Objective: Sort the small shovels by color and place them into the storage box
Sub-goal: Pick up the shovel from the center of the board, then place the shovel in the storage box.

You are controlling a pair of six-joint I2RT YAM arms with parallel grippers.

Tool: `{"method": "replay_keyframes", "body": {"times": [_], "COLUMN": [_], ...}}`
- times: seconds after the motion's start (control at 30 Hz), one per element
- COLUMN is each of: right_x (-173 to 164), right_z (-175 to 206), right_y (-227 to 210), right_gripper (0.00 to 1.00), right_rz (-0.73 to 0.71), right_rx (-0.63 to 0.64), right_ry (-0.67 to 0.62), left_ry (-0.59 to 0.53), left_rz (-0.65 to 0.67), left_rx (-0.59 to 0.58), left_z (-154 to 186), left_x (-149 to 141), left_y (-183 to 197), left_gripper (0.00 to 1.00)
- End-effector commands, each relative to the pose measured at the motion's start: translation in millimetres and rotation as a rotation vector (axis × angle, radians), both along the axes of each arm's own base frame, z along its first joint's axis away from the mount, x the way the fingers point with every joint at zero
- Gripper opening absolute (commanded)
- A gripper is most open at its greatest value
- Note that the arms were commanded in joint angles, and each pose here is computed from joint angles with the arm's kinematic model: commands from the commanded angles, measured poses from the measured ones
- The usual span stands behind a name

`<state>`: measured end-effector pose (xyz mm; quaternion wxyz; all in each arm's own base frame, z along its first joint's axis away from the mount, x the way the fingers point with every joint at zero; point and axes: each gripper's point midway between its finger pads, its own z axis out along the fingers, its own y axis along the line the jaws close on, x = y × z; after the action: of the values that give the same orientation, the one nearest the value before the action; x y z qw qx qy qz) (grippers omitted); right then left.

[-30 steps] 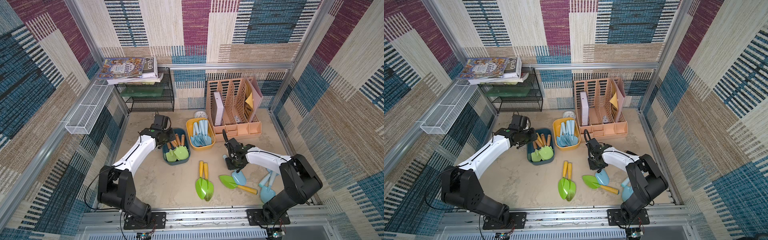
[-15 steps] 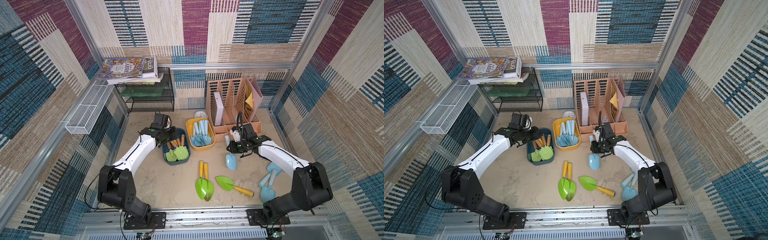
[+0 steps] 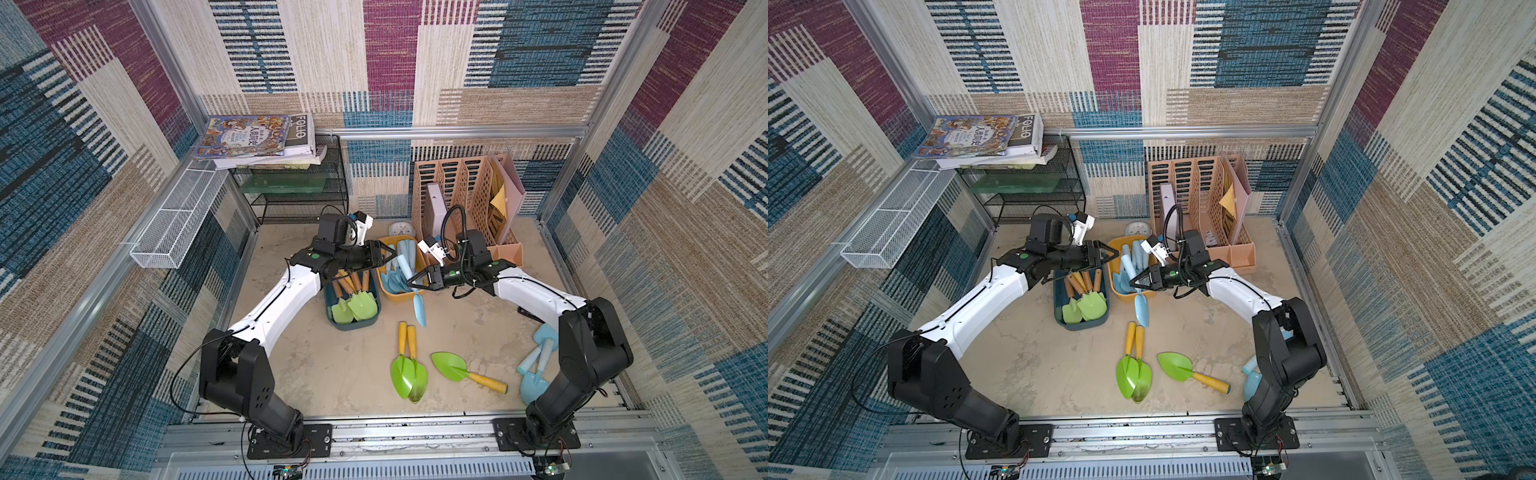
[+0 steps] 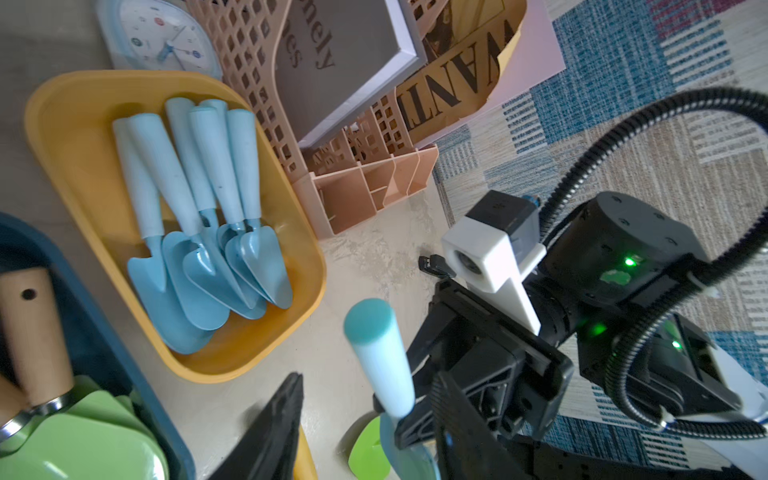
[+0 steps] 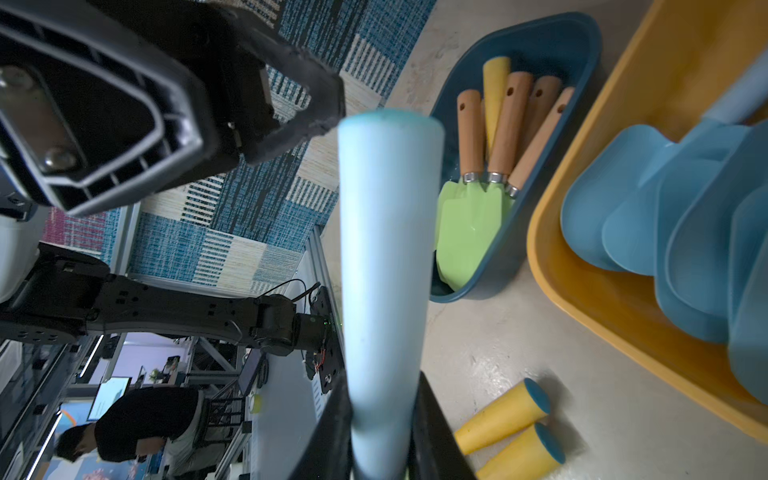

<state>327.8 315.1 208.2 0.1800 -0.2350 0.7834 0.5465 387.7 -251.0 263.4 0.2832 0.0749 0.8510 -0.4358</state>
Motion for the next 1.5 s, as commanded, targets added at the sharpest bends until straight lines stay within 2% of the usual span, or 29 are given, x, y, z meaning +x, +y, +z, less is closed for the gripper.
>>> {"method": "replay_keyframes", "body": {"times": [0.0, 0.33, 0.4, 0.5, 0.53, 0.63, 0.73, 0.9, 1.1, 1.3, 1.47], "right_x": [2, 13, 15, 24, 29, 53, 70, 76, 60, 56, 55], "right_z": [16, 32, 31, 29, 25, 4, -14, -45, -52, -52, -55], "right_y": [11, 34, 37, 35, 32, 14, -14, -60, -80, -102, -120], "right_gripper": [0.16, 0.17, 0.17, 0.18, 0.23, 0.41, 0.47, 0.47, 0.47, 0.47, 0.47], "right_rz": [0.051, 0.109, 0.115, 0.089, 0.061, -0.07, -0.201, -0.371, -0.399, -0.449, -0.484], "right_rx": [0.057, 0.085, 0.08, 0.063, 0.035, -0.111, -0.224, -0.357, -0.44, -0.466, -0.482], "right_ry": [-0.023, -0.054, -0.047, -0.046, -0.049, -0.052, -0.038, 0.011, -0.001, 0.008, 0.027], "left_ry": [-0.014, 0.013, 0.011, 0.012, 0.01, -0.007, -0.045, -0.076, -0.015, 0.023, 0.073], "left_rz": [-0.045, -0.043, -0.044, -0.037, -0.031, 0.038, 0.159, 0.307, 0.362, 0.382, 0.37], "left_rx": [0.001, 0.026, 0.02, 0.032, 0.047, 0.134, 0.236, 0.362, 0.434, 0.49, 0.518], "left_z": [0, -16, -15, -14, -14, -20, -21, -27, -60, -84, -104], "left_x": [-3, 4, 8, 14, 17, 34, 60, 107, 145, 165, 166], "left_y": [-9, -21, -24, -25, -23, -14, 3, 19, 16, 14, 9], "left_gripper": [0.51, 0.48, 0.34, 0.03, 0.0, 0.0, 0.0, 0.0, 0.0, 0.0, 0.0]}}
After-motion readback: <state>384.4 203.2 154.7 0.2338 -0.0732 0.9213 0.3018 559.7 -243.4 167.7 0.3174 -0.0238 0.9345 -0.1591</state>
